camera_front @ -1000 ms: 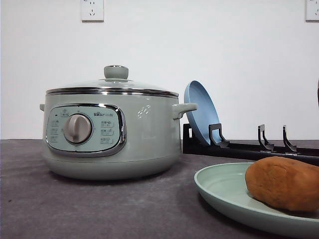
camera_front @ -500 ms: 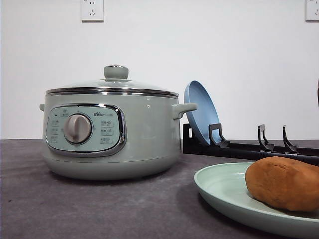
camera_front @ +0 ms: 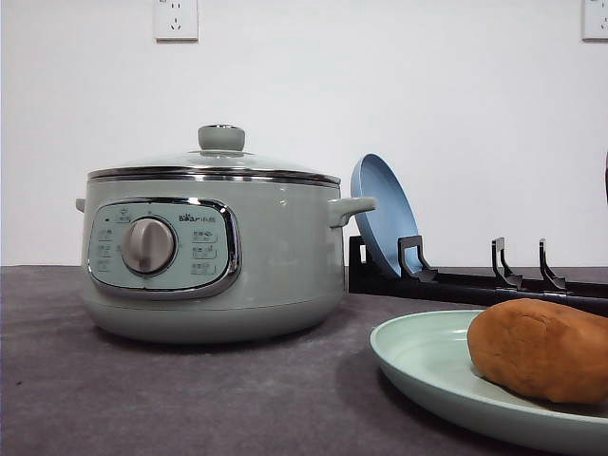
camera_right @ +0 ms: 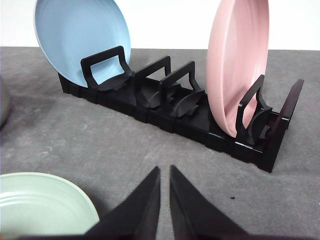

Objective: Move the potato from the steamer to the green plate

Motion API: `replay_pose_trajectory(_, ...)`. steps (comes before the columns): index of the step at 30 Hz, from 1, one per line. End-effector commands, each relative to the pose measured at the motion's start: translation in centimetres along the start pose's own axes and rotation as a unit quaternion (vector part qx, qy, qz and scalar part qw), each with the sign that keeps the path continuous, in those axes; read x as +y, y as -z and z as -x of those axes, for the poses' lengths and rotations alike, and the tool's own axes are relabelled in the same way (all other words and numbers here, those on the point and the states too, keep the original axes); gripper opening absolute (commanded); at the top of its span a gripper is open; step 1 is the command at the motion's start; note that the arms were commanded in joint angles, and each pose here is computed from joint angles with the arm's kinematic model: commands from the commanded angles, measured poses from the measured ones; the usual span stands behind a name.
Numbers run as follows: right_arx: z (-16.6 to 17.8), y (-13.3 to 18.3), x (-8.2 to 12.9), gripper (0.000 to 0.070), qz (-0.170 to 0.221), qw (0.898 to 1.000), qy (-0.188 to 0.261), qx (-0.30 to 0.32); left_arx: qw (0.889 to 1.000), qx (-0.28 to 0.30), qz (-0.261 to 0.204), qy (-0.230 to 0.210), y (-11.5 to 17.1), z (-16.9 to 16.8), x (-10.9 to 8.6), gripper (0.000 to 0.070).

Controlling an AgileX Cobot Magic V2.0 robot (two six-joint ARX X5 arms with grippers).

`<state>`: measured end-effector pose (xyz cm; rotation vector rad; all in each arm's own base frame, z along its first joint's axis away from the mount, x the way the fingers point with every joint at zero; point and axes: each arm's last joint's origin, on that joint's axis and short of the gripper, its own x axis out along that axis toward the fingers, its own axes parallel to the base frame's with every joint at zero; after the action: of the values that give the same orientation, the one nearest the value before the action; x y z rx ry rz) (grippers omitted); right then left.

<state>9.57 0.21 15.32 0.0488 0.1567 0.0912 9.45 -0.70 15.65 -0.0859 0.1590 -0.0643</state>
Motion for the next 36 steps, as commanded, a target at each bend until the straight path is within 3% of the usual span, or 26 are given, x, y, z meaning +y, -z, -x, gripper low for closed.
replay_pose_trajectory(1,-0.05,0.12,-0.03,0.0021,0.005,1.000,0.001,-0.003,1.000,0.012,0.000,-0.002,0.71,-0.19,0.07,0.0000)
replay_pose_trajectory(36,-0.05,0.12,-0.03,0.0021,0.005,1.000,0.001,-0.003,1.000,0.012,0.000,-0.002,0.71,-0.19,0.07,0.0000)
